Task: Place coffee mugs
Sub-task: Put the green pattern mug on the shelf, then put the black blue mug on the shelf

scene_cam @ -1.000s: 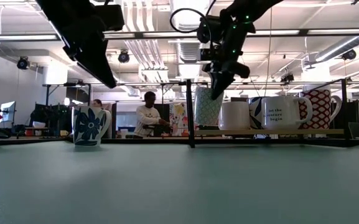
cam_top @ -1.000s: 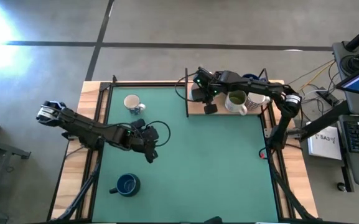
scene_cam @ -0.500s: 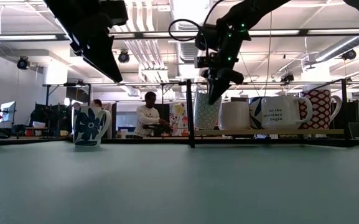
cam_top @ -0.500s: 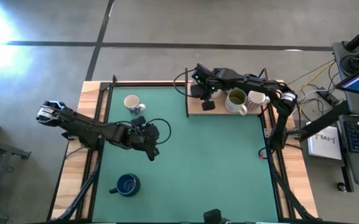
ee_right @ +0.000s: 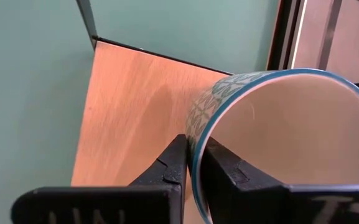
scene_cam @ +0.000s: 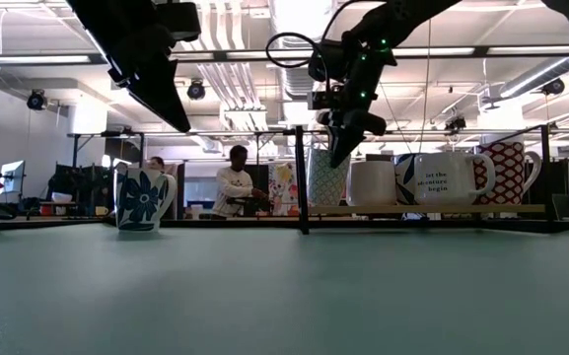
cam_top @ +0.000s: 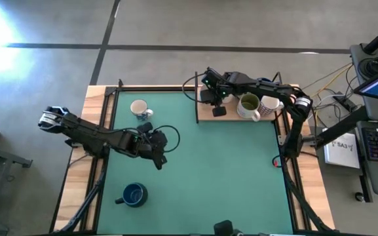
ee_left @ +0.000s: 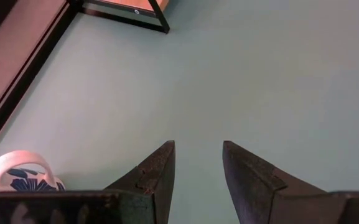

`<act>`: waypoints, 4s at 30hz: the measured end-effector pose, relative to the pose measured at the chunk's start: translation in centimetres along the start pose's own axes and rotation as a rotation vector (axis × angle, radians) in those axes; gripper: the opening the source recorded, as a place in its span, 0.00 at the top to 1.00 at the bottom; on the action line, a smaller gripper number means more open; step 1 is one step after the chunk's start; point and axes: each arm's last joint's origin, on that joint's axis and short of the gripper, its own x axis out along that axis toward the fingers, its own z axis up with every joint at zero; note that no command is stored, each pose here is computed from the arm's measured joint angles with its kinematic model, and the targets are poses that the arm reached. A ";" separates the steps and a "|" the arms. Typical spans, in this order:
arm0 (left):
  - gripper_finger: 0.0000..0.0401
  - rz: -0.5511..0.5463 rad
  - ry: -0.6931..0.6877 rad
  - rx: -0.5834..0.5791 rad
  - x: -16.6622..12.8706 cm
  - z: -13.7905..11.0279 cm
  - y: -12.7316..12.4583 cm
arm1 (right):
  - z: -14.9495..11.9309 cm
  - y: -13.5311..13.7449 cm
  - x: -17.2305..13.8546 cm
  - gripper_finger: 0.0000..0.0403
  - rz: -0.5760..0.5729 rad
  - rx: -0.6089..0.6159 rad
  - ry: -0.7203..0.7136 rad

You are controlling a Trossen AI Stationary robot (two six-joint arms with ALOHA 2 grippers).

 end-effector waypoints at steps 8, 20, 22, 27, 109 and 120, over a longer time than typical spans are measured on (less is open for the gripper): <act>0.71 0.002 -0.001 -0.001 0.0 0.0 0.0 | -0.1 -0.2 0.0 0.84 -0.037 -0.002 0.024; 0.71 0.005 0.001 -0.003 0.1 0.0 0.1 | 0.8 -1.1 -1.5 0.79 -0.103 -0.004 -0.003; 0.71 0.005 0.000 -0.003 0.1 0.0 0.1 | 0.8 -1.0 -1.5 0.80 -0.097 -0.005 0.003; 0.71 0.008 0.005 0.001 0.1 0.0 0.1 | 0.6 -0.9 -1.4 0.83 -0.084 0.003 0.015; 0.71 0.017 0.009 -0.023 0.1 -0.1 0.2 | 0.1 -0.6 -5.0 0.76 -0.134 0.200 0.002; 0.71 0.178 0.178 -0.182 1.6 -0.6 3.7 | 1.1 5.3 -8.5 0.76 0.161 0.403 0.023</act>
